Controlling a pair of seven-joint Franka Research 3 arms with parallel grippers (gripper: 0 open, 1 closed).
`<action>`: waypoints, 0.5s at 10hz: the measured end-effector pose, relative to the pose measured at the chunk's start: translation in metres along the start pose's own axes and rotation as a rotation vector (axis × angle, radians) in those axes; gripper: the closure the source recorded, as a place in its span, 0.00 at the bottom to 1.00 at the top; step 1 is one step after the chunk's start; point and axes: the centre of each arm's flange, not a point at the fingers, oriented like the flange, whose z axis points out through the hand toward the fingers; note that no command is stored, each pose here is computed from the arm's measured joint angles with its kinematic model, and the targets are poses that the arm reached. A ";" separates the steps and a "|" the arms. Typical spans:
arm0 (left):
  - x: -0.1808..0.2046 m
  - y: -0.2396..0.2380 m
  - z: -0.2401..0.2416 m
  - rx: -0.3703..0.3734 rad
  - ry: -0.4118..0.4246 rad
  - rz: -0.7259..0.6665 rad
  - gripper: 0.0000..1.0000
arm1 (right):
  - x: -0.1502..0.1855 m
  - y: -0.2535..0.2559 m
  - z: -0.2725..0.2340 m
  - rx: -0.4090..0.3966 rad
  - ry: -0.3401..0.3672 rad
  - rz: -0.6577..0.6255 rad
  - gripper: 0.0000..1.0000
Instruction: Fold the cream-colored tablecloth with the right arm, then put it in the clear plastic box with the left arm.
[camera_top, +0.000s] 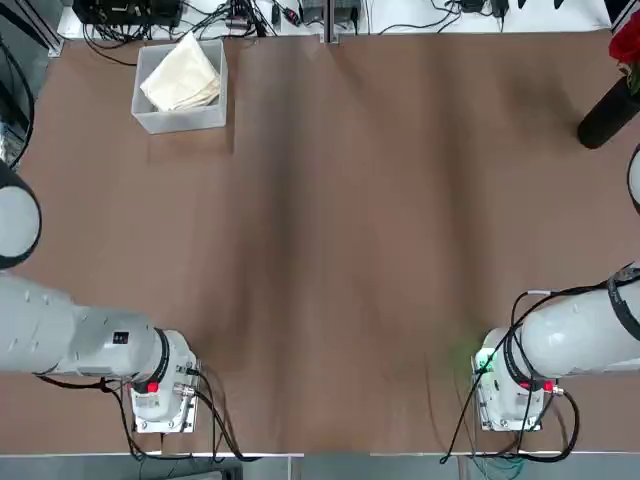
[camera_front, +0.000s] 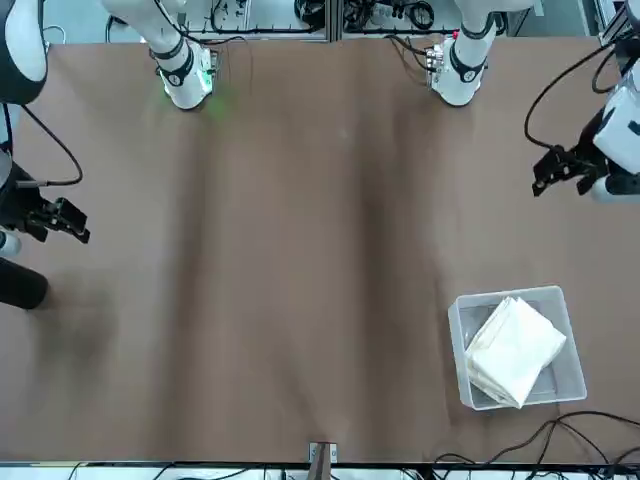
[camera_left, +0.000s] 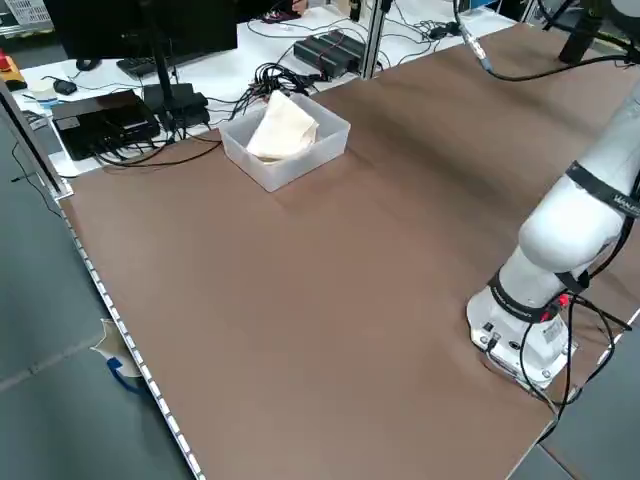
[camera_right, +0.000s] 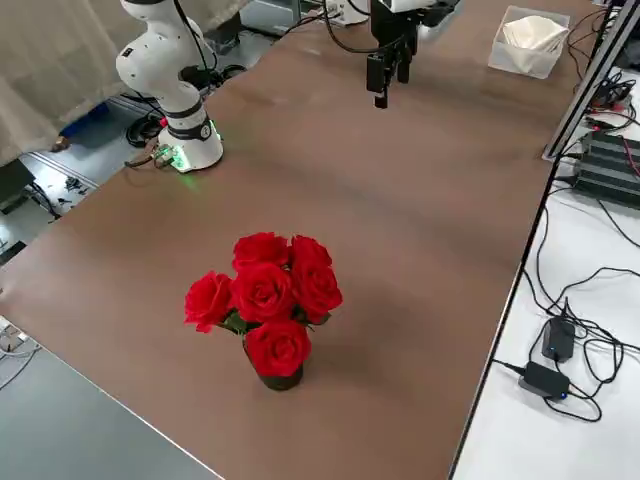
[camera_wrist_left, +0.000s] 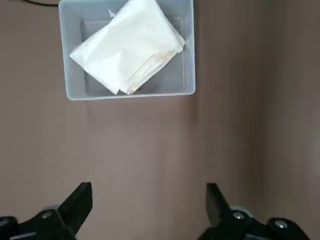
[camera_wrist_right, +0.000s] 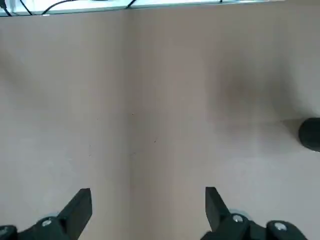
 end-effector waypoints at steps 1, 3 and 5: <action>0.000 -0.001 0.002 0.000 -0.003 -0.002 0.00 | 0.000 0.000 0.000 0.000 0.001 0.000 0.00; -0.004 -0.002 -0.003 0.001 -0.006 -0.005 0.00 | 0.000 0.000 0.000 0.000 0.003 0.000 0.00; -0.015 -0.003 -0.014 -0.005 -0.002 -0.008 0.00 | 0.001 0.000 0.000 0.000 0.005 0.000 0.00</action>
